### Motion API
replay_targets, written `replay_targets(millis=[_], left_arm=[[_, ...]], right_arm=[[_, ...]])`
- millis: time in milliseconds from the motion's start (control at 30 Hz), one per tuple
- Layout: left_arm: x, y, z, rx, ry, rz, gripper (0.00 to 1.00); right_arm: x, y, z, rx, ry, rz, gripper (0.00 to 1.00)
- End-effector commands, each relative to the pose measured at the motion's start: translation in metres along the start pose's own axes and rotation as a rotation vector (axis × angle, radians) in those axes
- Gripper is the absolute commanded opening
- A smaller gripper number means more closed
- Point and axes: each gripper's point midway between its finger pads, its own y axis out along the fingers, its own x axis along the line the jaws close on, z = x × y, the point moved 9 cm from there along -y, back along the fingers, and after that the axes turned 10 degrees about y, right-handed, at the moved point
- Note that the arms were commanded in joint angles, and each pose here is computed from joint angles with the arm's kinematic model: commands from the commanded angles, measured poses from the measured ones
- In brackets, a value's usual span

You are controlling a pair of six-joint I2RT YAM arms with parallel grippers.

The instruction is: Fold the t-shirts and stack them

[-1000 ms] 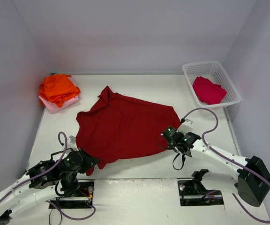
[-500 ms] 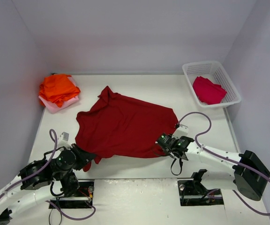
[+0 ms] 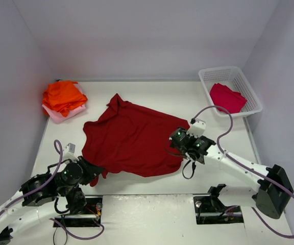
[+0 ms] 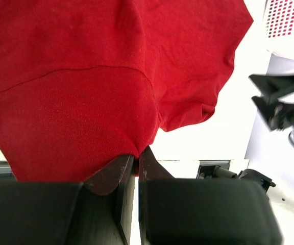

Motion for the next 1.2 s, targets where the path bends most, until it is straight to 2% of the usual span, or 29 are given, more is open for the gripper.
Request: replay_targets(millis=[0, 33, 67, 100, 167, 200, 267, 467, 600, 700, 833, 967, 1167], left_arm=[[-0.013, -0.004, -0.009, -0.027, 0.007, 0.022, 0.0], [-0.013, -0.004, -0.008, -0.024, 0.008, 0.023, 0.0], [-0.014, -0.003, -0.008, -0.02, 0.01, 0.02, 0.04], [-0.015, -0.003, -0.008, -0.021, 0.01, 0.024, 0.24], [-0.016, -0.002, -0.008, -0.018, 0.016, 0.029, 0.5], [-0.018, -0.002, -0.008, -0.02, 0.018, 0.037, 0.67], [-0.021, -0.003, -0.009, -0.019, 0.022, 0.039, 0.74], [-0.031, -0.001, -0.016, -0.053, 0.069, 0.028, 0.76], [-0.048, 0.006, -0.023, -0.091, 0.104, 0.028, 0.76], [-0.063, 0.021, -0.023, -0.098, 0.133, 0.025, 0.76], [-0.072, 0.052, -0.023, -0.049, 0.153, -0.019, 0.76], [-0.076, 0.081, -0.032, 0.009, 0.096, 0.047, 0.76], [-0.082, 0.107, -0.058, -0.025, 0.156, 0.007, 0.76]], right_arm=[[0.004, 0.02, -0.032, -0.116, -0.011, 0.09, 0.77], [0.005, 0.025, -0.034, -0.118, -0.019, 0.103, 0.77], [0.008, 0.031, -0.041, -0.126, -0.023, 0.099, 0.77], [0.014, 0.032, -0.047, -0.136, -0.019, 0.087, 0.77], [0.02, 0.047, -0.056, -0.131, -0.03, 0.082, 0.76], [0.024, 0.056, -0.059, -0.119, -0.035, 0.082, 0.75], [0.03, 0.066, -0.068, -0.117, -0.033, 0.057, 0.75], [0.048, 0.083, -0.078, -0.123, -0.029, -0.008, 0.75], [0.045, 0.103, -0.077, -0.08, -0.032, -0.023, 0.75], [0.045, 0.11, -0.078, -0.092, -0.021, -0.054, 0.75], [0.043, 0.116, -0.08, -0.104, -0.027, -0.05, 0.75], [0.04, 0.124, -0.08, -0.091, -0.032, -0.063, 0.75], [0.045, 0.135, -0.075, -0.066, -0.029, -0.094, 0.75]])
